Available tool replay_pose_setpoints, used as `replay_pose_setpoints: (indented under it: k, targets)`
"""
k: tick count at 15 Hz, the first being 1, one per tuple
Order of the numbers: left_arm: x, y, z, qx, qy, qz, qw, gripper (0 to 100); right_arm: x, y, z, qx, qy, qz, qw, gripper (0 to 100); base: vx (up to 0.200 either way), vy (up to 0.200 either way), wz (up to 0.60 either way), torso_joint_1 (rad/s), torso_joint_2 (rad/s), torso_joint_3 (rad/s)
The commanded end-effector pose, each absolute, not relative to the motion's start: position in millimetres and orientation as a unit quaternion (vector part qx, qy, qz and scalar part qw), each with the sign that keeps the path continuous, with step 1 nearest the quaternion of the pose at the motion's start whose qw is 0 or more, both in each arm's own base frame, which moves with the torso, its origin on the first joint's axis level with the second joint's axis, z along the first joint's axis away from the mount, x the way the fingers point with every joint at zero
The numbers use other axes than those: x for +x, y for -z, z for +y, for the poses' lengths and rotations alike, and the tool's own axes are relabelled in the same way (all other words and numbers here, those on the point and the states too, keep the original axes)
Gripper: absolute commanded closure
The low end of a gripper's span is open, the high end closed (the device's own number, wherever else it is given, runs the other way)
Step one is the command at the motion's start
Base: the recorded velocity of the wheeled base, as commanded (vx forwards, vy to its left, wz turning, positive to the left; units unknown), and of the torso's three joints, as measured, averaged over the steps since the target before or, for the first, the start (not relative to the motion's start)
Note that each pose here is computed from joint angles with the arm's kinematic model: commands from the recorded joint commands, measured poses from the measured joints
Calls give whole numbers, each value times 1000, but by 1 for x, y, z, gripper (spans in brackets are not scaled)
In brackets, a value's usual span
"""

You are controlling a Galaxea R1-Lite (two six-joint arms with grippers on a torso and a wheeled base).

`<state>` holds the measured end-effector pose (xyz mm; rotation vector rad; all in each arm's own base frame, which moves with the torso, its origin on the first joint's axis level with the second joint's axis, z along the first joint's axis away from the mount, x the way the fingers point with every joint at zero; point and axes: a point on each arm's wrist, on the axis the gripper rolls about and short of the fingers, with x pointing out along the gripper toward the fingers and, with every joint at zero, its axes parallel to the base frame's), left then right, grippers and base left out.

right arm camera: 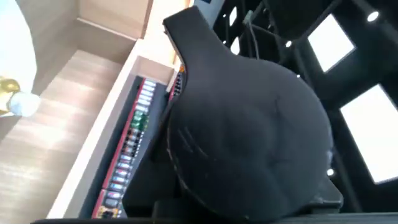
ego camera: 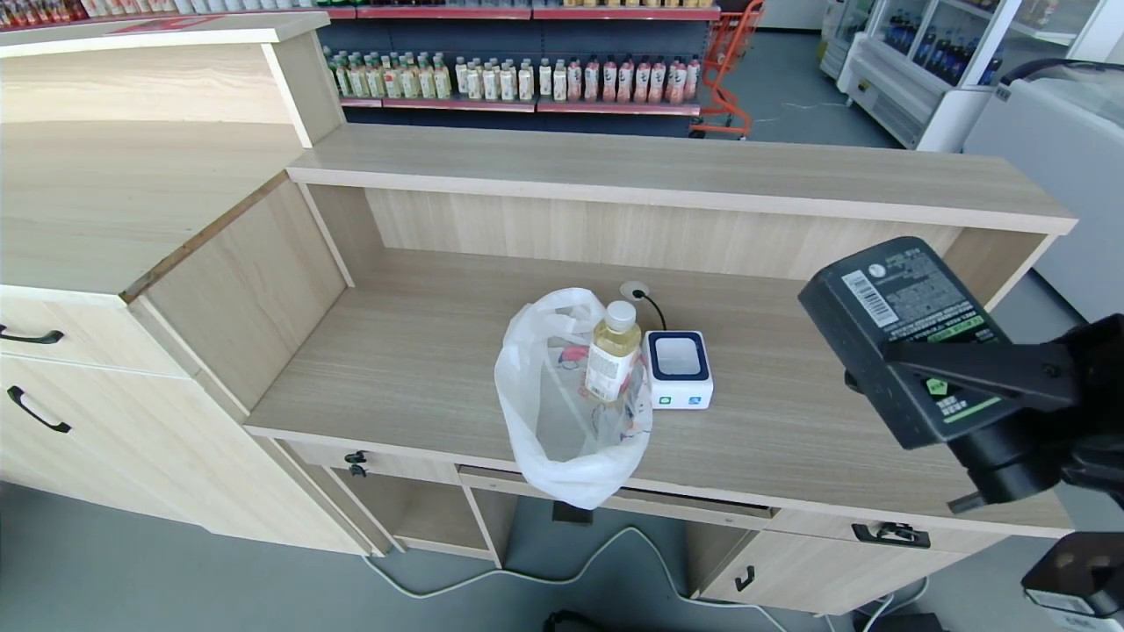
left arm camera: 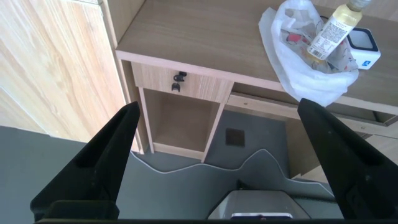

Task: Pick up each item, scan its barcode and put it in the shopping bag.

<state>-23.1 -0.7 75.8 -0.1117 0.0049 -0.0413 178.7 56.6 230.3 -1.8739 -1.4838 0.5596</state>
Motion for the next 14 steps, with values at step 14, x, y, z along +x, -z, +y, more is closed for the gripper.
replay_pose_setpoints:
  k: [14]
  targets:
    - [-23, -76, -1, -56, 21, 3, 998, 0, 105, -247, 97, -610, -194, -733, 231, 100, 0, 0, 0, 0, 0, 0]
